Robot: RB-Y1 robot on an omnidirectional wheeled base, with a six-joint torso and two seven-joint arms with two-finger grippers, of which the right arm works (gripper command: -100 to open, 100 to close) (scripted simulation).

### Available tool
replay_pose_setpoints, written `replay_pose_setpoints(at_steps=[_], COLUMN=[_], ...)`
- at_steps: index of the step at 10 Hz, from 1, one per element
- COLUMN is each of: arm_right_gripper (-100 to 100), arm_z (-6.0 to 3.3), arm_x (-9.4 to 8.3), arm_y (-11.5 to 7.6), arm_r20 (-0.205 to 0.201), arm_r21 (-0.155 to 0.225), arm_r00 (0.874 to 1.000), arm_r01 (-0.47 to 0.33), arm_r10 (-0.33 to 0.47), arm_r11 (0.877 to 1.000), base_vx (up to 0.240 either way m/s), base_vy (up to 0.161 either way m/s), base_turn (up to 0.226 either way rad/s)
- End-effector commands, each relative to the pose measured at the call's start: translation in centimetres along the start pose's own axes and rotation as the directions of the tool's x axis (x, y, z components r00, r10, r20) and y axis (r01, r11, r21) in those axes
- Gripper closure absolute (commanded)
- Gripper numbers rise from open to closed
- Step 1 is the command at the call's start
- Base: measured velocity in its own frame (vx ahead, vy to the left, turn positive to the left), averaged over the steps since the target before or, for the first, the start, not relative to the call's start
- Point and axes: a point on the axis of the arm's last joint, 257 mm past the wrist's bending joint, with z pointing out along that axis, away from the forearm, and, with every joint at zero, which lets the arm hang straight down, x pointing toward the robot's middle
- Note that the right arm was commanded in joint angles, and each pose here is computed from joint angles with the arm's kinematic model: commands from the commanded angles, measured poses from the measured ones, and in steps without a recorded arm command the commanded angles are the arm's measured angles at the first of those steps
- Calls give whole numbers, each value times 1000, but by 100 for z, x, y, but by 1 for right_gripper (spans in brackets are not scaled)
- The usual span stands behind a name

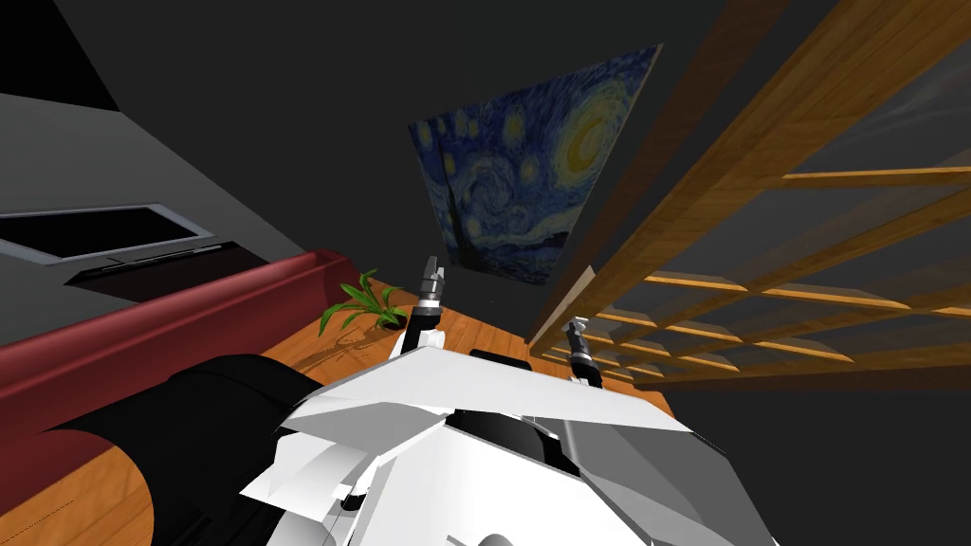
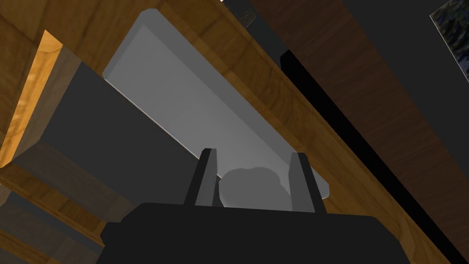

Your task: Pull the door open

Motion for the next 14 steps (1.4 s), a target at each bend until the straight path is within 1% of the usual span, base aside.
replay_pose_setpoints(at_steps=[1,2,3,4,5,6,7,8,9,10,11,12,13,14], arm_right_gripper=[100,100,100,100,100,100,100,100,100,100,100,100,100,100], arm_z=[-31,-32,-32,-33,-33,-33,-33,-34,-35,-35,-35,-33,-31,-31], arm_x=[-40,-57,-57,-74,-74,-91,-91,-107,-124,-124,-124,-140,-156,-156], arm_y=[-126,-136,-136,-146,-146,-157,-157,-167,-178,-178,-178,-184,-188,-188], arm_r20=[1,5,5,9,9,13,13,18,21,22,22,26,30,30], arm_r21=[25,26,26,27,27,27,27,27,28,27,27,26,25,24], arm_r00=[1000,998,998,994,993,988,987,979,974,970,970,958,949,944], arm_r01=[-27,-68,-70,-111,-114,-154,-158,-201,-228,-244,-244,-287,-314,-330], arm_r10=[26,68,70,111,114,154,158,201,227,244,244,287,313,329], arm_r11=[999,997,997,993,993,988,987,979,973,969,969,958,949,944], base_vx=[-23,-20,-15,-23,-19,-24,-21,-27,-34,-21,-10,-16,-36,-27], base_vy=[1,3,1,3,-1,-3,-2,2,-1,-4,-2,2,-5,-10], base_turn=[23,42,21,49,20,56,37,41,70,28,2,46,75,34])
